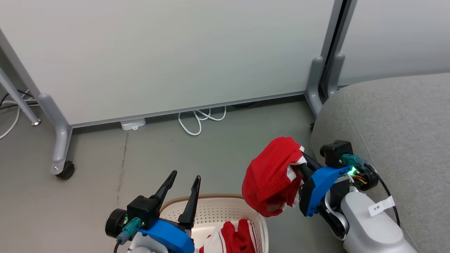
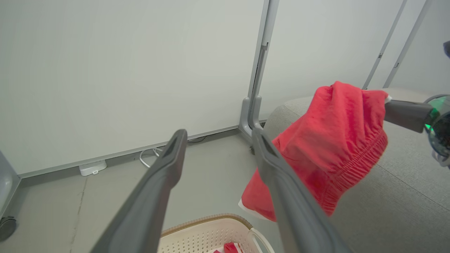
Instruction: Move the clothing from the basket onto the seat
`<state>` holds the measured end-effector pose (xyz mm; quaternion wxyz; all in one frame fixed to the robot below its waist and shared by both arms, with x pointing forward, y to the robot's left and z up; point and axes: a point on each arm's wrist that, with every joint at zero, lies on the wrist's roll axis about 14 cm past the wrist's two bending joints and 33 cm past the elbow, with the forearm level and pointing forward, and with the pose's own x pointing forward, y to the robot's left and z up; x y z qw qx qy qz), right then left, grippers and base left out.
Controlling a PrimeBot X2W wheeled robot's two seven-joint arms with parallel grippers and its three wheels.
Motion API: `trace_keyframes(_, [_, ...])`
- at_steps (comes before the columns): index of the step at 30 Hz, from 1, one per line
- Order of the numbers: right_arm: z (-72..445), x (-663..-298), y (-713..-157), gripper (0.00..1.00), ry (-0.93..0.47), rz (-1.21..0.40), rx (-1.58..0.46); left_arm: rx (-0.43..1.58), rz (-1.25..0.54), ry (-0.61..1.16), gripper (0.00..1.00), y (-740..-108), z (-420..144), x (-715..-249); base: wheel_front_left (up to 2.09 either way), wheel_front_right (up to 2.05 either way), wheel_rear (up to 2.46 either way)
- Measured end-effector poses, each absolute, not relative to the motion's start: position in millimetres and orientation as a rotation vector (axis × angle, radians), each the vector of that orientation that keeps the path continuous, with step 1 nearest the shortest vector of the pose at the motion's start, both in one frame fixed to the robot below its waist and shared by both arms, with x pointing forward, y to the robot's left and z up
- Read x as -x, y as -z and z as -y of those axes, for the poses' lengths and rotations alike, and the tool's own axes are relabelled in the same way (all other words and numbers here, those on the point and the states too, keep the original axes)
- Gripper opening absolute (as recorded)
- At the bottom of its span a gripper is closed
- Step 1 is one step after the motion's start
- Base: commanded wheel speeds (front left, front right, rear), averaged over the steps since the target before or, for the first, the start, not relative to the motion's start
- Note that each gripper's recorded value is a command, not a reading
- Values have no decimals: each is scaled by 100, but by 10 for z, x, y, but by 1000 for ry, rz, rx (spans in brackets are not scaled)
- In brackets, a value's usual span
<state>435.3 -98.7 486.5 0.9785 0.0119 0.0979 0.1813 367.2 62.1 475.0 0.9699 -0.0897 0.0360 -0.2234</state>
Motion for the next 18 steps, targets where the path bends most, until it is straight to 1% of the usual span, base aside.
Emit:
trace_keyframes(8, [1250, -4283, -4895, 0, -299, -190, -29, 181, -75, 516, 100, -4760, -402, -3721, 0, 0, 0])
trace_keyframes(18, [1788, -4050, -4879, 0, -157, -191, -49, 174, -83, 654, 100, -4777, 61, -3731, 0, 0, 0])
